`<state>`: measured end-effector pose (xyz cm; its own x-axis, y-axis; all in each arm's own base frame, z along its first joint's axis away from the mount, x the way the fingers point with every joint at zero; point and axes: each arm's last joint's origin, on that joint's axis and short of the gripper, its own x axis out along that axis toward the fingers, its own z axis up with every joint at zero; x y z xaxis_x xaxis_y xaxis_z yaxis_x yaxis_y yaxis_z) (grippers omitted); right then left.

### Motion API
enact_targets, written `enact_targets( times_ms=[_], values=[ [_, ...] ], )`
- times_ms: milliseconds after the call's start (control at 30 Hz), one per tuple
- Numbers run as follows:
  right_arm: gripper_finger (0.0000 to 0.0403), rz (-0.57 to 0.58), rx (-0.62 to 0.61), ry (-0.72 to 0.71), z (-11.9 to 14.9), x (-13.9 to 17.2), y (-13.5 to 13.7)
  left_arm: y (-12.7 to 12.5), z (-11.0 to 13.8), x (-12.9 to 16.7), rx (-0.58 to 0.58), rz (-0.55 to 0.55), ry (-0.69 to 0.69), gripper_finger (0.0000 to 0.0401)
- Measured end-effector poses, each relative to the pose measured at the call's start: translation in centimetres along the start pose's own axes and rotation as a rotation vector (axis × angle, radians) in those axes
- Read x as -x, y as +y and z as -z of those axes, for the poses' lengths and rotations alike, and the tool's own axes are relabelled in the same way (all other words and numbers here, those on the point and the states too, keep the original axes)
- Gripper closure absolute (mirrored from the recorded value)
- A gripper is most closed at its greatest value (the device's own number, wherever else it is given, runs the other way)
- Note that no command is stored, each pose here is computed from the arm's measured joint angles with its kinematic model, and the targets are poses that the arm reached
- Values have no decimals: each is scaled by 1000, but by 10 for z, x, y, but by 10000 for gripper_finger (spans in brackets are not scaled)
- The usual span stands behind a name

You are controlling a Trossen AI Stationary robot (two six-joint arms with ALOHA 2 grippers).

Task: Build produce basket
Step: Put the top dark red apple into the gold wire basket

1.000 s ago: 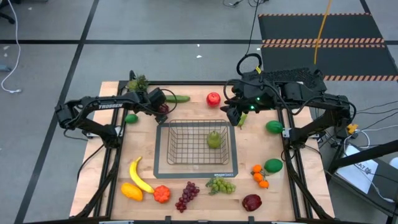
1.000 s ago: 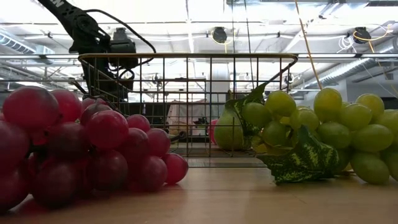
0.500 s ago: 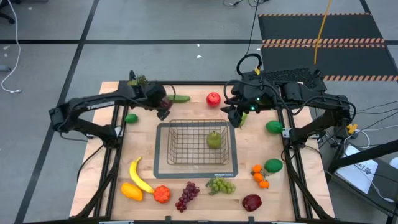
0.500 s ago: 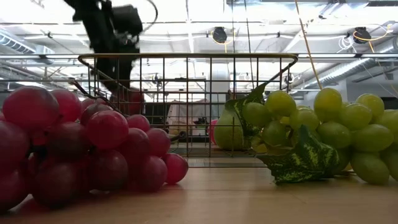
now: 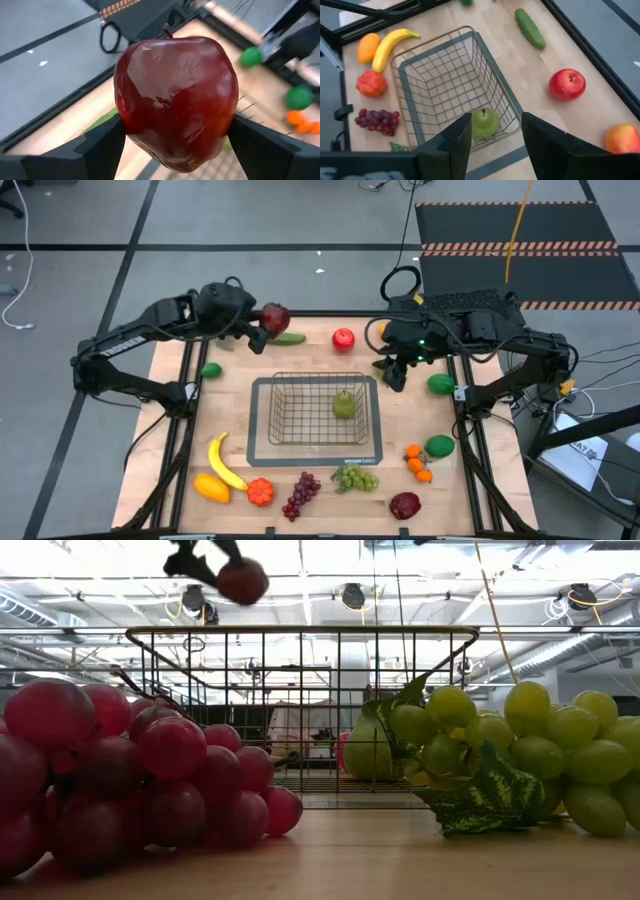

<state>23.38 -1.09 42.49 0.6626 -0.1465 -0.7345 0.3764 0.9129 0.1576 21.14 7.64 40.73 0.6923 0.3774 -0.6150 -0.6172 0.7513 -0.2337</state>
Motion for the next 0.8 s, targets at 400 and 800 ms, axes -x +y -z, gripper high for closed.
enact_targets(
  times_ms=[400, 800],
  values=[
    [238, -38, 50, -109, 15, 49, -13, -49, -1, 4, 94, 178, -22, 95],
    [238, -128, 6, -153, 31, 76, -18, -101, -8, -5, 155, 426, -180, 87]
  ],
)
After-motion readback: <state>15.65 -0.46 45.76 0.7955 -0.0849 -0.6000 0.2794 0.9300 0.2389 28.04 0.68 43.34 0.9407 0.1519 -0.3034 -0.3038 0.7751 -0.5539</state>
